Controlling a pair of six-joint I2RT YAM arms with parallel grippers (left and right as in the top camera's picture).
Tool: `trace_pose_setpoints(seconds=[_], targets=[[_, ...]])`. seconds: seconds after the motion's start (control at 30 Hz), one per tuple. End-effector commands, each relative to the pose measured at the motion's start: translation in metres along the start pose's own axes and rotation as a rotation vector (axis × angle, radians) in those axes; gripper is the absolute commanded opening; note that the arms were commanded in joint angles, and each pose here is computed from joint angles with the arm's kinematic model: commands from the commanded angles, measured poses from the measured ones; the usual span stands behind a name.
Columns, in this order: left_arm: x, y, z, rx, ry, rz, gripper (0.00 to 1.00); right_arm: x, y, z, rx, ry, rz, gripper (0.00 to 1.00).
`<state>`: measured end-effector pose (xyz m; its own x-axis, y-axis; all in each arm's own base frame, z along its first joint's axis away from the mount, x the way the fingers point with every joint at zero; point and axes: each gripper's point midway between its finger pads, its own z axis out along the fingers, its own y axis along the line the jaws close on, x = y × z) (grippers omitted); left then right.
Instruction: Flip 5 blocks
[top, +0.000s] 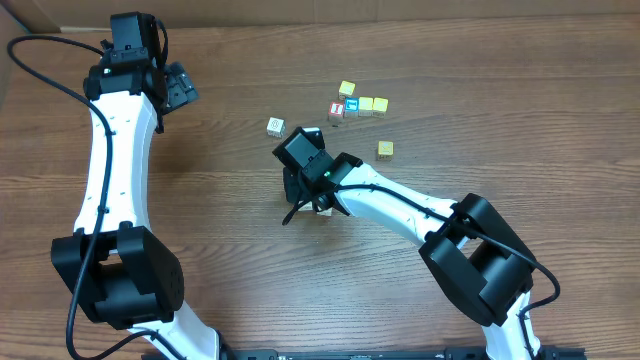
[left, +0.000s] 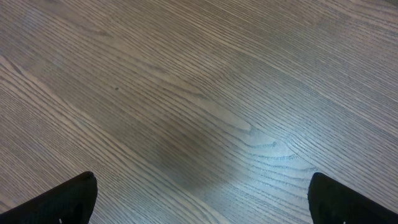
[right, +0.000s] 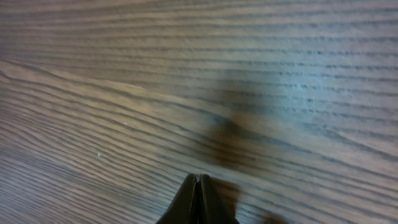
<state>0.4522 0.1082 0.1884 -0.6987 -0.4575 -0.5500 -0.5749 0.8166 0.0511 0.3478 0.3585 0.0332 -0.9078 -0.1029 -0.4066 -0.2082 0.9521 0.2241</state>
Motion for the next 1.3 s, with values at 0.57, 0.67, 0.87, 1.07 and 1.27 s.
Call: trace_pose_setpoints(seconds=[0.57, 0.67, 0.87, 1.07, 1.27], targets=[[-0.010, 0.003, -0.010, -0.002, -0.034, -0.035, 1.00, 0.007, 0.003, -0.014, -0.015, 0.054, -0.001, 0.04], [-0.010, 0.003, -0.010, -0.002, -0.034, -0.035, 1.00, -0.007, 0.009, -0.026, -0.034, 0.017, -0.036, 0.04], [-0.010, 0.003, -0.010, -0.002, -0.035, -0.035, 1.00, -0.044, -0.003, -0.066, -0.029, -0.018, 0.068, 0.04], [-0.010, 0.003, -0.010, -0.002, -0.035, -0.035, 1.00, -0.027, -0.058, -0.062, 0.055, 0.133, 0.238, 0.04], [-0.010, 0.003, -0.010, -0.002, -0.034, -0.035, 1.00, 0.004, -0.076, -0.037, 0.048, 0.217, 0.264, 0.04]])
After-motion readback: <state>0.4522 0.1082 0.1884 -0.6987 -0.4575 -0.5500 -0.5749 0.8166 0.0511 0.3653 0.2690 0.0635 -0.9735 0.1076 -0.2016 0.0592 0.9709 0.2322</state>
